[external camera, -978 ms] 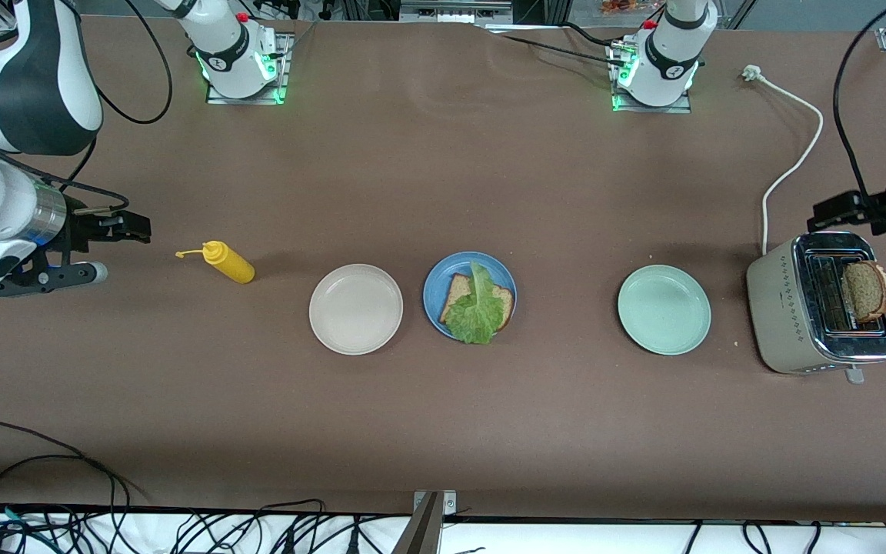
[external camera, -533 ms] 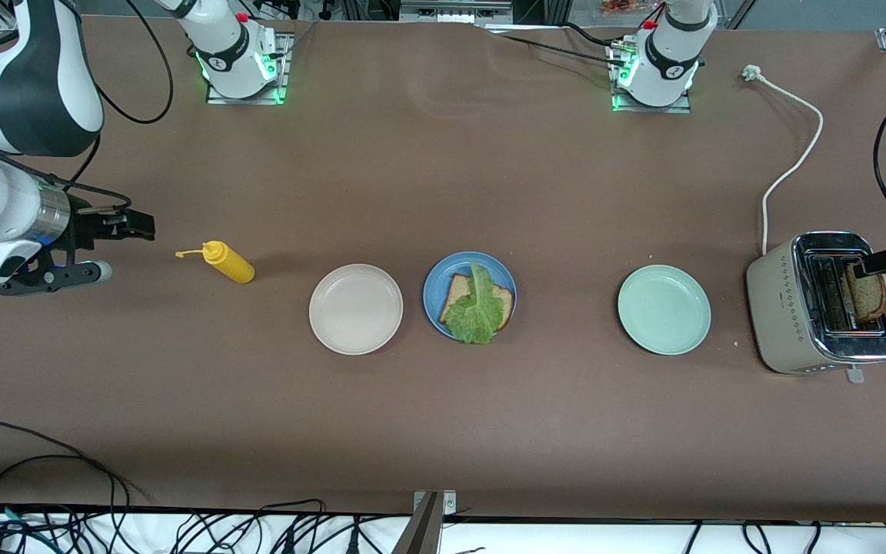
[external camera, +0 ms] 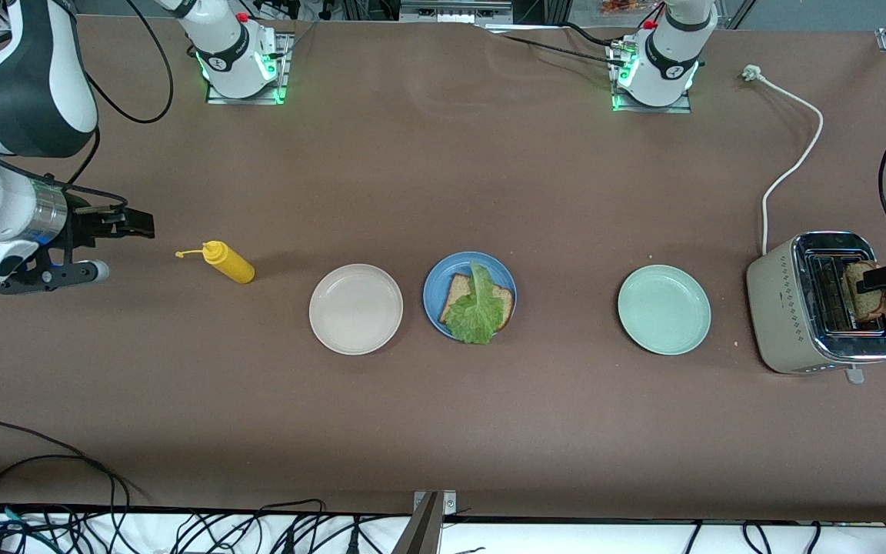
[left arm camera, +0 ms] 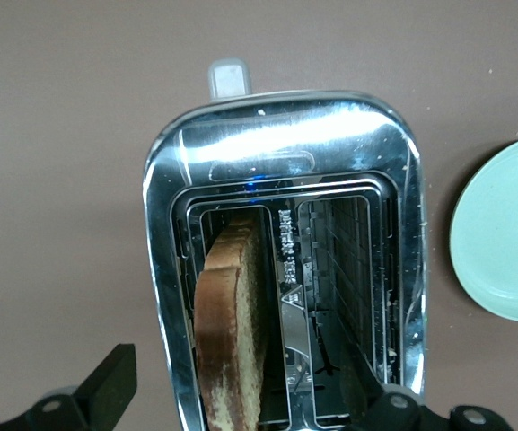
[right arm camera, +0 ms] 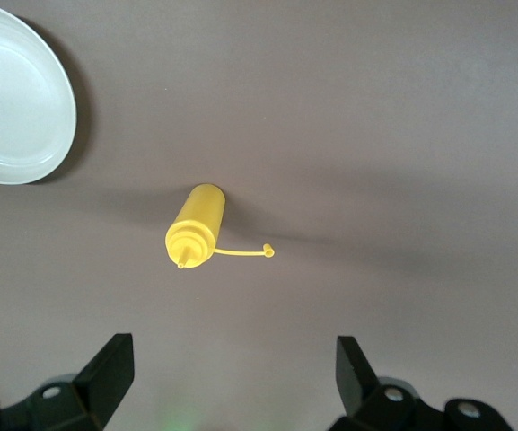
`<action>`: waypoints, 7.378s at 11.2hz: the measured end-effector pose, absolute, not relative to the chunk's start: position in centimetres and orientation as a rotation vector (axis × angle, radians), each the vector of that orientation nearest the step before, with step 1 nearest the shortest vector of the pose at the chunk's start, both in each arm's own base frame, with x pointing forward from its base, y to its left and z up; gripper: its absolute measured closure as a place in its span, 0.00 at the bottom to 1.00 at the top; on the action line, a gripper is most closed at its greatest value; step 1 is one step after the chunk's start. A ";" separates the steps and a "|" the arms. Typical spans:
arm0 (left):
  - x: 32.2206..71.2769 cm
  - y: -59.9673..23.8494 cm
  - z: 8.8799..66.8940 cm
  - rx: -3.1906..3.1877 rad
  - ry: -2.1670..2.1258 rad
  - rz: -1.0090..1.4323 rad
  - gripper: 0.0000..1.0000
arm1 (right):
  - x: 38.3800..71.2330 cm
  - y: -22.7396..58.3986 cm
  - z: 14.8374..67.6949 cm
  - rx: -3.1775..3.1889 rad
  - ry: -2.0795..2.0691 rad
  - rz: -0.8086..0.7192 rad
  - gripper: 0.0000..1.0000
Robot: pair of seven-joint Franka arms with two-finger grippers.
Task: Make sandwich in blue plate with both arms
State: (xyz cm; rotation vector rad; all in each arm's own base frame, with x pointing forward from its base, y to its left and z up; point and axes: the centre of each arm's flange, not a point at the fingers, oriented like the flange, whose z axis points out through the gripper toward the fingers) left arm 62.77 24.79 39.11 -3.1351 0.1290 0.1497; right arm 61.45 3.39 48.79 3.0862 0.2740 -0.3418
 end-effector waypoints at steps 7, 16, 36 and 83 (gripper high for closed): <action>62.3 26.2 37.5 -3.144 0.125 0.184 0.57 | 61.4 3.7 48.8 3.093 0.279 -0.344 0.00; 61.9 26.2 38.8 -3.155 0.140 0.234 0.87 | 61.4 3.7 48.8 3.093 0.279 -0.348 0.00; 63.7 -20.9 41.8 -3.583 0.202 1.158 0.91 | 61.3 4.1 48.7 3.095 0.288 -0.353 0.00; 63.9 -19.8 48.9 -3.224 0.379 0.415 0.00 | 61.4 4.2 48.5 3.101 0.292 -0.307 0.00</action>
